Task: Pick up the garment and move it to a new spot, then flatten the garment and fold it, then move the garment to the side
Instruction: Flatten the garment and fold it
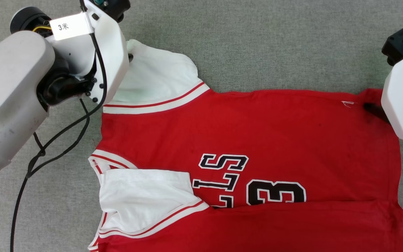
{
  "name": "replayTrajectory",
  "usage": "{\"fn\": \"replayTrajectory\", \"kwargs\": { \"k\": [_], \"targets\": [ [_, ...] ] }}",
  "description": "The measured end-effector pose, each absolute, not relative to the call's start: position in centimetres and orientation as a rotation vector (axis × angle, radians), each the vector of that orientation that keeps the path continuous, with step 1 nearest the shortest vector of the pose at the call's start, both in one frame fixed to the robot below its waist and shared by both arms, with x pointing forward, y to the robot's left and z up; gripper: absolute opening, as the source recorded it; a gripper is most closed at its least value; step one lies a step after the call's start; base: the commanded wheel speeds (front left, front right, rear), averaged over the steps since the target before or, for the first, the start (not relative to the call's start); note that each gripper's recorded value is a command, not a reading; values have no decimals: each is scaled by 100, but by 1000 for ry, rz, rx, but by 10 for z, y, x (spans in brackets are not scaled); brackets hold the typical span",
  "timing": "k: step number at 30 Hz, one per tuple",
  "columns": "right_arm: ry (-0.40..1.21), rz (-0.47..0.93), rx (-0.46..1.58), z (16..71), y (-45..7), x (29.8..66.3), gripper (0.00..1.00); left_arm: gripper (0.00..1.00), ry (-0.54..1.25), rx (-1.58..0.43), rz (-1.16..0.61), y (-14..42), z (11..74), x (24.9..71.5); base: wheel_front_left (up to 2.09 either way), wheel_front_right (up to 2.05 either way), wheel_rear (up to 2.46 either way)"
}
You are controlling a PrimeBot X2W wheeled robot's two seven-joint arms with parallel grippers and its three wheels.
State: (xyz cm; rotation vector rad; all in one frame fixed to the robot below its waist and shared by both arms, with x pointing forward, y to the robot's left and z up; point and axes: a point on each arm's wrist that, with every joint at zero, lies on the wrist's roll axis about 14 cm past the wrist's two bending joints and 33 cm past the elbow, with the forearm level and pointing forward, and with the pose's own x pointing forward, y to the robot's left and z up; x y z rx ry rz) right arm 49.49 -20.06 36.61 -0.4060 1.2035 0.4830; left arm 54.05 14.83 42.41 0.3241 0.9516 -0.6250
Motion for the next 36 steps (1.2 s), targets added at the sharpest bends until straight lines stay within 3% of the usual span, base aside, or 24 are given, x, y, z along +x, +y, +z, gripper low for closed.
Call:
{"fn": "replayTrajectory", "kwargs": {
  "k": [1, 2, 3, 15, 25, 36],
  "targets": [
    [1206, 485, -400, 364, -200, 494, 100, 0, 951, 324, -627, 148, 424, 540, 0, 0, 0],
    [1199, 486, -396, 363, -200, 494, 41, 0, 951, 326, -628, 148, 423, 540, 0, 0, 0],
    [1182, 486, -389, 363, -200, 496, 0, 0, 949, 329, -630, 148, 423, 539, 0, 0, 0],
    [918, 489, -298, 413, -193, 493, 0, 0, 832, 285, -644, 151, 466, 505, 0, 0, 0],
    [801, 526, -268, 442, -191, 447, 0, 0, 806, 260, -663, 161, 484, 431, 0, 0, 0],
    [799, 567, -233, 432, -189, 389, 0, 0, 911, 176, -620, 177, 452, 352, 0, 0, 0]
  ]
}}
